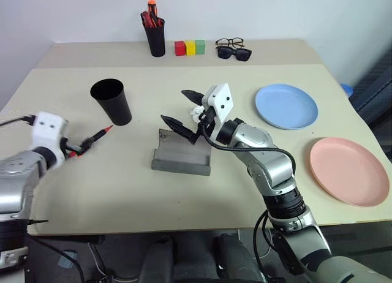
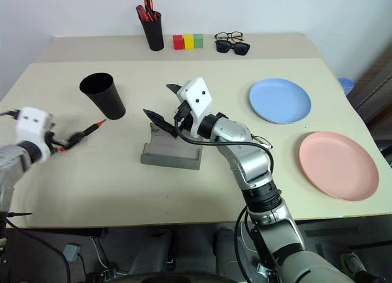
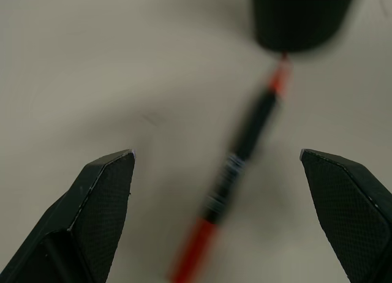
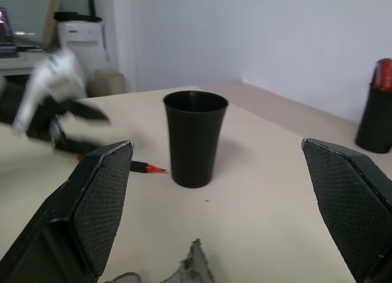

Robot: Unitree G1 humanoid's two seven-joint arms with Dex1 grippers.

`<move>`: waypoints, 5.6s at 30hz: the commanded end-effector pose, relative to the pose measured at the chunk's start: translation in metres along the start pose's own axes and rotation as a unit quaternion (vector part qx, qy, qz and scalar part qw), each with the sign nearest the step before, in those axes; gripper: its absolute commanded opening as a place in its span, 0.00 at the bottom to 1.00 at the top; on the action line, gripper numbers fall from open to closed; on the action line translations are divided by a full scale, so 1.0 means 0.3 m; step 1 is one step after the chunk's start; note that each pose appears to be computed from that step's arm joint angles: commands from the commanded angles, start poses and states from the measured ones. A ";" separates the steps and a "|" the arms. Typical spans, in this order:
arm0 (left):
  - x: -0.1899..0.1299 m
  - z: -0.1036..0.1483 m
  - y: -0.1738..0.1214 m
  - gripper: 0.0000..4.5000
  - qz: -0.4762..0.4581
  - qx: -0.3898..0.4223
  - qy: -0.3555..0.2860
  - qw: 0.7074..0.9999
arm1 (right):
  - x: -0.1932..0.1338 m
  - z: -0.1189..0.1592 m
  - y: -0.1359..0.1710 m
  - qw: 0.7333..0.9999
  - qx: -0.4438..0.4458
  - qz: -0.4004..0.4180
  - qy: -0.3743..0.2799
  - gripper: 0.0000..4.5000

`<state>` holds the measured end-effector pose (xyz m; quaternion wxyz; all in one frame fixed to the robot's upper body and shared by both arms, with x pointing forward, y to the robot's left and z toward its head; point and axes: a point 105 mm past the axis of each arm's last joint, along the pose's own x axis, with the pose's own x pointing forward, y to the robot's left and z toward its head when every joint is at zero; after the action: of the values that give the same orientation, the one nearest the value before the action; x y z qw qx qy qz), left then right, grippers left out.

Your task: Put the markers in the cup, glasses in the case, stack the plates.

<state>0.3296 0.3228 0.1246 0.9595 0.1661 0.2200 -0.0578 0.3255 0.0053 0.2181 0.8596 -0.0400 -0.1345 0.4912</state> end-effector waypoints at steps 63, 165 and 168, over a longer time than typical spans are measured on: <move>0.062 0.501 -0.027 0.00 0.199 -0.083 -0.413 0.885 | 0.007 0.053 0.025 0.999 -0.003 -0.006 -0.042 1.00; -0.094 0.279 -0.565 0.64 -0.378 0.157 -0.202 0.890 | -0.615 -0.218 -0.384 0.897 -0.141 -0.137 0.395 0.01; -0.090 0.280 -0.531 0.64 -0.359 0.146 -0.203 0.899 | -0.600 -0.193 -0.384 0.900 -0.155 -0.133 0.384 0.01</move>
<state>0.3092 0.1375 0.1506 0.8529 0.2007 0.0692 -0.4769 0.3499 -0.2083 0.1298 0.8857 -0.3218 0.1631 0.2923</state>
